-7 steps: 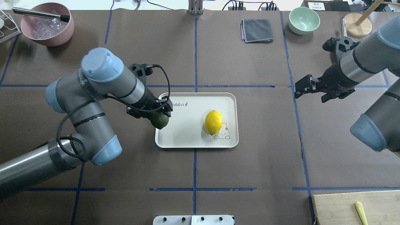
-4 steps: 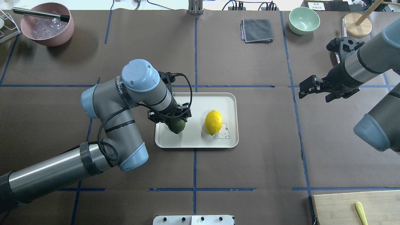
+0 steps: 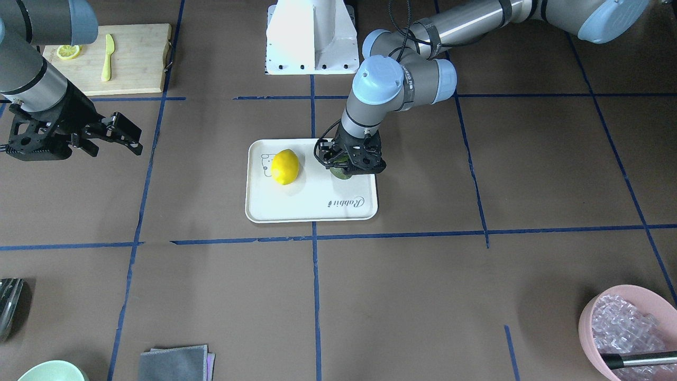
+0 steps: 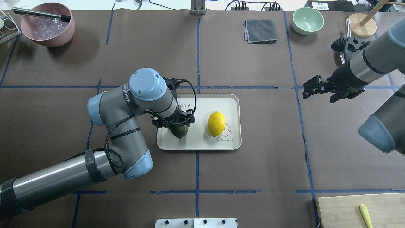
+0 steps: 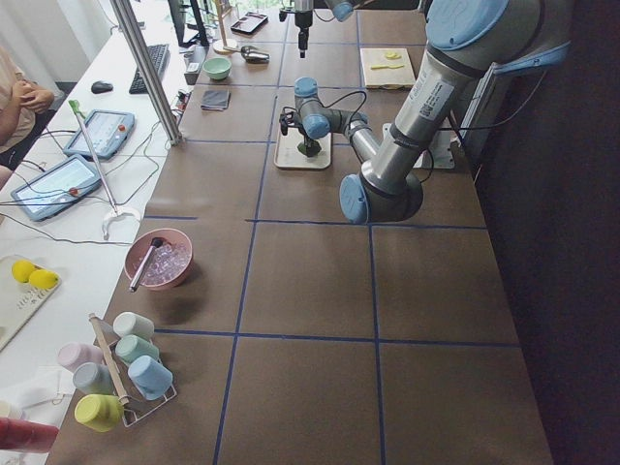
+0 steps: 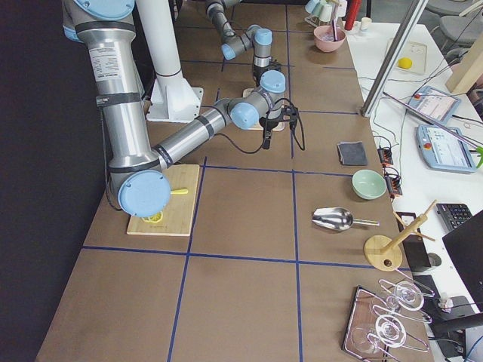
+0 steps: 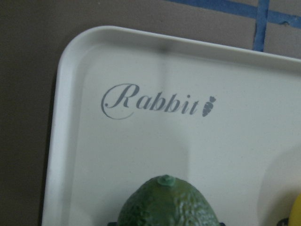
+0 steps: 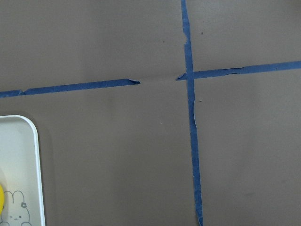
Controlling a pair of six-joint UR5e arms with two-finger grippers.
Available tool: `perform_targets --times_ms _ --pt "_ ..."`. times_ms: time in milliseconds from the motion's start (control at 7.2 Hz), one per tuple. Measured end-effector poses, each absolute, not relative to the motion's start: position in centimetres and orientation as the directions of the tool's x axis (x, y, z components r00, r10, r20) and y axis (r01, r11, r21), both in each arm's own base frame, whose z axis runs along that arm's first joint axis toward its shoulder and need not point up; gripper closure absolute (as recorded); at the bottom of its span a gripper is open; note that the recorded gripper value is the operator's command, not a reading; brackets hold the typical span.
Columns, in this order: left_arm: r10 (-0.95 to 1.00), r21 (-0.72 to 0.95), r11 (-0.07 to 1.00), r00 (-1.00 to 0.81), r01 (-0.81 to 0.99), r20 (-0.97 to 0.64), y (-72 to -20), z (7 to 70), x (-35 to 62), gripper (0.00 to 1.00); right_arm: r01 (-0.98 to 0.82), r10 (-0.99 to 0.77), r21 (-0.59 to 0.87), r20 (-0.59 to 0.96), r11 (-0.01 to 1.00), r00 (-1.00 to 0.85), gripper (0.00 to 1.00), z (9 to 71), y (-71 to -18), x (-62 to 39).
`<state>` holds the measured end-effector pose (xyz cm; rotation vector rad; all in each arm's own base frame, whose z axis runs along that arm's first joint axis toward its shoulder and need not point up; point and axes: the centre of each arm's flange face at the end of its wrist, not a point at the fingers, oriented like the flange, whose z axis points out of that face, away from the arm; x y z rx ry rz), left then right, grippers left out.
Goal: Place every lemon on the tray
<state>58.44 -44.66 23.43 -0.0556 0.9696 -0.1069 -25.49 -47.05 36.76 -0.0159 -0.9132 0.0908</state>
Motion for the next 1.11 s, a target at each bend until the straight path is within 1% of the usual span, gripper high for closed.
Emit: perform_targets --times_ms 556,833,1111 --pt "-0.112 -0.085 0.994 0.542 0.075 -0.833 -45.0 22.5 57.3 0.00 -0.074 0.082 -0.047 0.789 0.996 0.608 0.00 36.9 -47.2 -25.1" --pt "-0.119 -0.079 0.992 0.541 0.096 -0.833 -45.2 23.7 52.2 0.00 -0.068 0.053 -0.014 0.782 0.998 0.621 0.00 38.4 -47.9 -22.3" --pt "-0.021 0.000 0.999 0.577 0.037 -0.816 -44.3 27.2 43.5 0.00 -0.042 -0.009 0.047 0.759 0.998 0.651 0.00 42.0 -48.5 -17.3"
